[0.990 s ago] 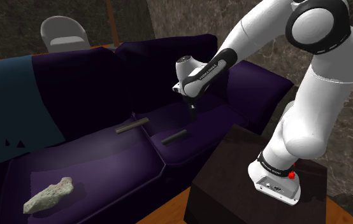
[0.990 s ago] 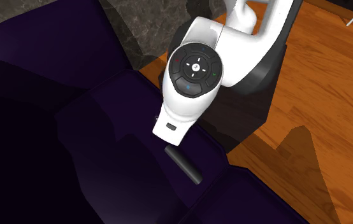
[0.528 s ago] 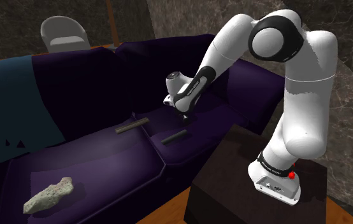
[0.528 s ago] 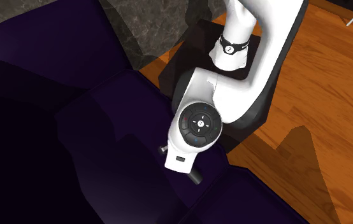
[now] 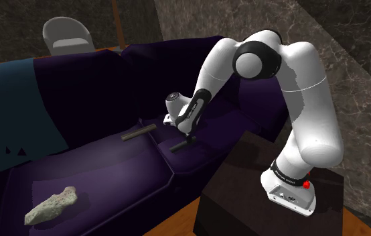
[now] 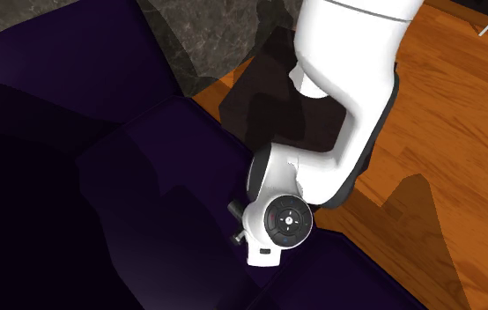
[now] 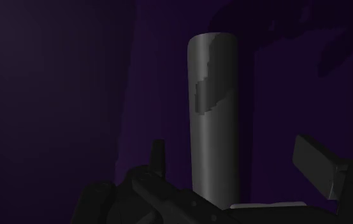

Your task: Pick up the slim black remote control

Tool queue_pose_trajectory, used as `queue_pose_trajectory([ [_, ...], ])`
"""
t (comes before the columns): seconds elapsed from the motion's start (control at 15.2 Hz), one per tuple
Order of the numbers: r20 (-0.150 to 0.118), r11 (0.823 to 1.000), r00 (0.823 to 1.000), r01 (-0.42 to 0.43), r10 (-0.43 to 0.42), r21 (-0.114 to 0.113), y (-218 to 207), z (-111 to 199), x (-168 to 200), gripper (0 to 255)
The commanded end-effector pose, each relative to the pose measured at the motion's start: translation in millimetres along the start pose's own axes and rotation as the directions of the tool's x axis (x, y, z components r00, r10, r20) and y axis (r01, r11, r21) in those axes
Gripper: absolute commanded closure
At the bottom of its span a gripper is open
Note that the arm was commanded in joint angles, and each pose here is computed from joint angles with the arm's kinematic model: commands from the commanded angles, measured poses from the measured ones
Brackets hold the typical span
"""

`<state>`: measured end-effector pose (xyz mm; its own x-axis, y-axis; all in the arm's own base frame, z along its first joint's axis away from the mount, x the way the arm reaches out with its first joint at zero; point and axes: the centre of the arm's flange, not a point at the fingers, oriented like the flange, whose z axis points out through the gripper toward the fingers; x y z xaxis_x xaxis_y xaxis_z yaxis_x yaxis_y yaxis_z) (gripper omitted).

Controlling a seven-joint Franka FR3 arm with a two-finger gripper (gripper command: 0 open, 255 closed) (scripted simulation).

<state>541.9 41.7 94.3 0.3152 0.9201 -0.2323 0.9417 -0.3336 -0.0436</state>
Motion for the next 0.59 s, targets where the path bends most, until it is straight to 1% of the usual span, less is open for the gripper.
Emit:
queue_pose_trajectory([
  [0.0, 0.000, 1.000, 1.000, 0.008, -0.008, -0.002, 0.3, 11.1, 3.7, 0],
  [0.26, 0.000, 1.000, 1.000, 0.008, -0.008, -0.002, 1.3, 31.7, 8.6, 0],
  [0.4, 0.000, 1.000, 1.000, 0.008, -0.008, -0.002, 1.4, 34.6, 9.3, 0],
  [0.46, 0.000, 1.000, 1.000, 0.008, -0.008, -0.002, 1.3, 35.2, 9.6, 255],
  [0.53, 0.000, 1.000, 1.000, 0.008, -0.008, -0.002, 1.5, 35.6, 10.0, 255],
])
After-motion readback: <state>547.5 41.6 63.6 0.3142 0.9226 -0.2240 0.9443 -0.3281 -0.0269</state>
